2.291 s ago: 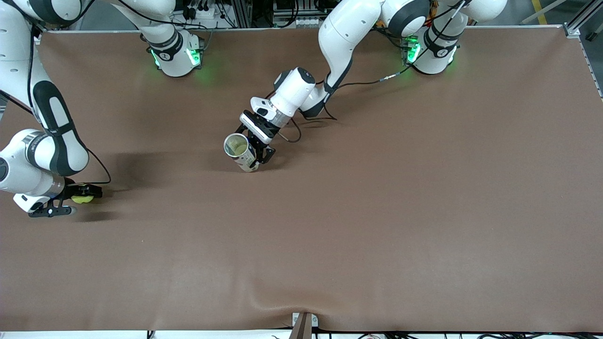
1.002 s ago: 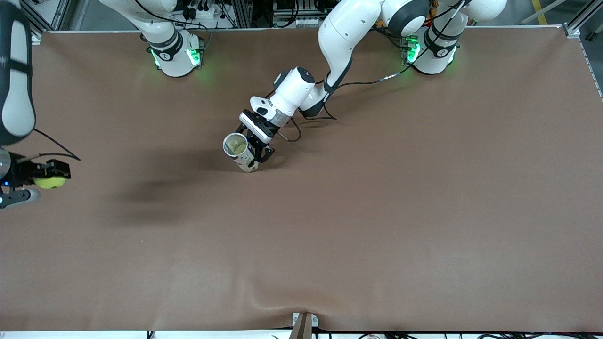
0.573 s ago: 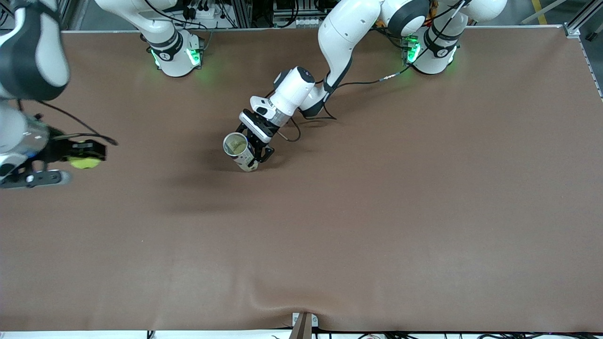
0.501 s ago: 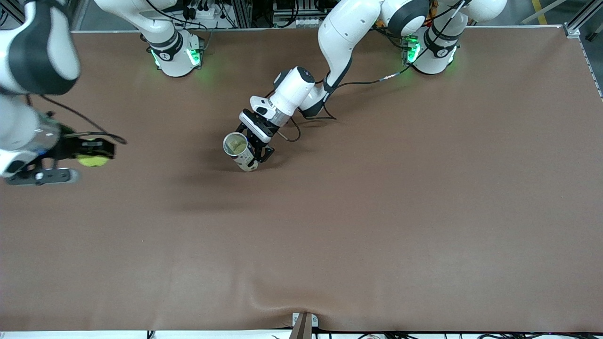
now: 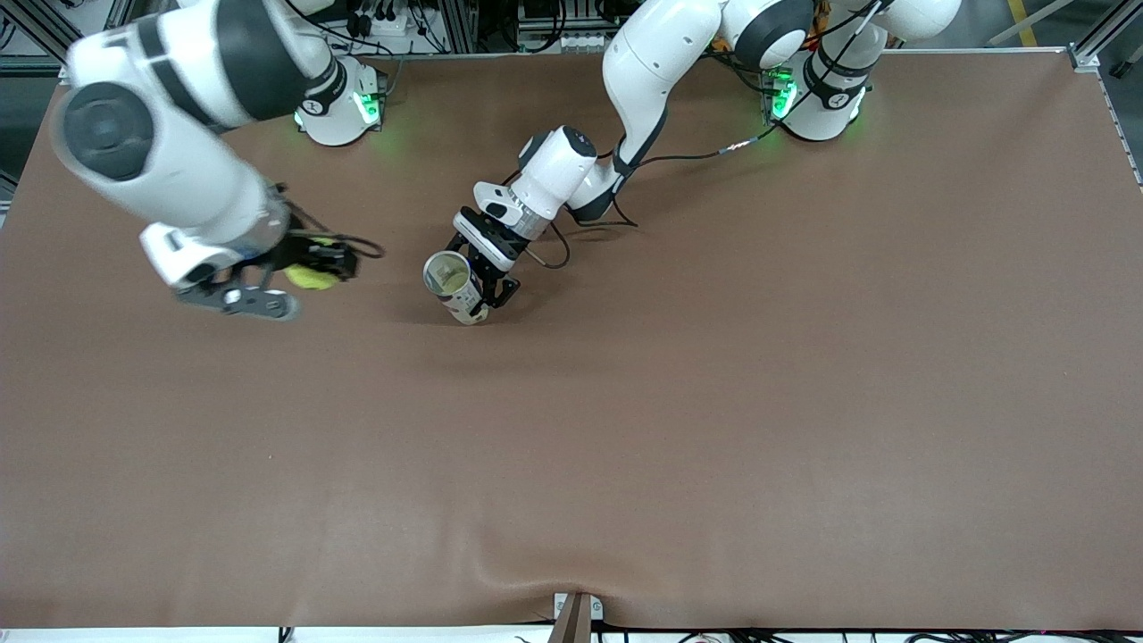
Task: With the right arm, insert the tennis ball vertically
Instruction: 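Carry the second ball with the right gripper over the can rim, then open the right gripper to drop the second ball into the can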
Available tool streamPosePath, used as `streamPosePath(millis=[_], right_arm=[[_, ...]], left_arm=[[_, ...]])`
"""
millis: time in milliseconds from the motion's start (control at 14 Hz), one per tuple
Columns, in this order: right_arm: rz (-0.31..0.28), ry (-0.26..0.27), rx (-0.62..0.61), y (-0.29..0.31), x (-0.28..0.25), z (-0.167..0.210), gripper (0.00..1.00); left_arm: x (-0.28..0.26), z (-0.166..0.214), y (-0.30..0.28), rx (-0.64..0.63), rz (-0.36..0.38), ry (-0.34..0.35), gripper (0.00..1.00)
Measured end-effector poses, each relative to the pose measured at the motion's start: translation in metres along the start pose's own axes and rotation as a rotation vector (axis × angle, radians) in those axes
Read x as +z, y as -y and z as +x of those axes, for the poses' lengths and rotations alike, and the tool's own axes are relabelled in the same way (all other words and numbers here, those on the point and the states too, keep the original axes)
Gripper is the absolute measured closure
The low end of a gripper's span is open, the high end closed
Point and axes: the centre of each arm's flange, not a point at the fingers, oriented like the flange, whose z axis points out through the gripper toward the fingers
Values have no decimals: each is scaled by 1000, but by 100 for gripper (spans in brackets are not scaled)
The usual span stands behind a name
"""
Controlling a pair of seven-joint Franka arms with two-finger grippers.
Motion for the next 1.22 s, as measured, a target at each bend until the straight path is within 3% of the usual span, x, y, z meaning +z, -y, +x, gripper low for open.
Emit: streamPosePath(millis=[358, 1217], right_arm=[[15, -13, 61, 48, 54, -25, 33], [14, -9, 76, 88, 130, -53, 33]], left_arm=[[0, 0, -1, 1, -1, 1, 17], [0, -1, -1, 1, -1, 1, 16]])
